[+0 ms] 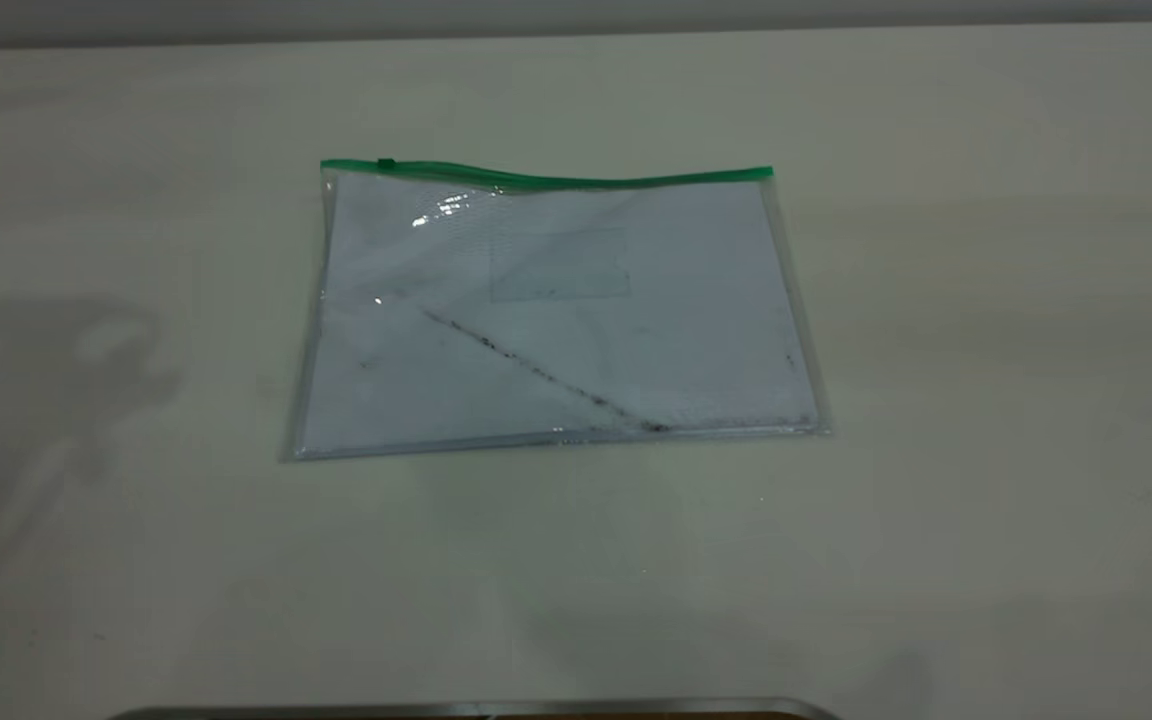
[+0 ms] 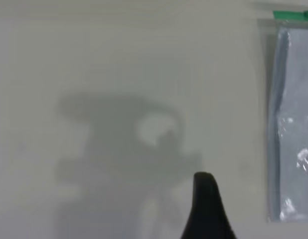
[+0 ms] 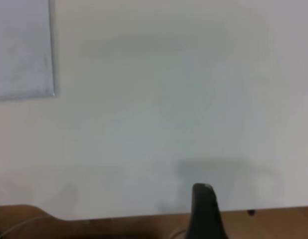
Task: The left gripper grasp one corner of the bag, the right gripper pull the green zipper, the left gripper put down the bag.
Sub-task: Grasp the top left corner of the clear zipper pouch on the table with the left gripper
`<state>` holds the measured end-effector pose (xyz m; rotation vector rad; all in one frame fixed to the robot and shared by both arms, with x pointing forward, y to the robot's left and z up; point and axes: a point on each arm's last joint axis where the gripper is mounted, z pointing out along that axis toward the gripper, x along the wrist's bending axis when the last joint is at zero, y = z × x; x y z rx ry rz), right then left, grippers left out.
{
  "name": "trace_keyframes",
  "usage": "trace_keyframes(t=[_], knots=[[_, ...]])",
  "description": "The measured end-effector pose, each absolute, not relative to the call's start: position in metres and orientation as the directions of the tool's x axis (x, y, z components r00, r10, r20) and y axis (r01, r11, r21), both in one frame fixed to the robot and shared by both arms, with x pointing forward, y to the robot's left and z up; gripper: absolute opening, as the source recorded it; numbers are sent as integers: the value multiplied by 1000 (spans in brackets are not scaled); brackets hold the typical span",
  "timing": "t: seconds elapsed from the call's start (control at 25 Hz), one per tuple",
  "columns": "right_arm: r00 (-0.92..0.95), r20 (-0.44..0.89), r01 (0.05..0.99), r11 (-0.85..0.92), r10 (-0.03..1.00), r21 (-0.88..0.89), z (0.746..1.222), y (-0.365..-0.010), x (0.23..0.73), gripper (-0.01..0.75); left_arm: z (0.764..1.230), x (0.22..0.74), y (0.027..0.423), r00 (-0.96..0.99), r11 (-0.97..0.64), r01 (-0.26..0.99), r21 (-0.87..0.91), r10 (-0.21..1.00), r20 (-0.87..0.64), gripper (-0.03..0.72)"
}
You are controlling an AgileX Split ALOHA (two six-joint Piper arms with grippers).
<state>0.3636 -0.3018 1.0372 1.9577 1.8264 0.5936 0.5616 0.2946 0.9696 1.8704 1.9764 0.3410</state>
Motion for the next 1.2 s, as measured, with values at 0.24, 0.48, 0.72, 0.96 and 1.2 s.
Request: trace_keyframes(t=[0.24,0.48,0.72,0.96,1.2], knots=[[64,39,837,-74,997,542,1032,-303,386,578,935,616,288,54,11,927,374,985,-162,590],[65,39,822,-76,997,564,1031,-303,396,578,899,650,276,229,-145,936,320,943,-241,590],[65,39,824,-76,997,562,1031,-304,396,578,863,670,265,385,-267,896,355,865,-321,590],[65,39,825,-76,997,560,1030,-304,396,578,832,677,257,437,-277,871,405,814,-382,590],[68,41,824,-79,997,561,1030,-304,396,578,805,679,256,399,-221,880,419,823,-404,590]])
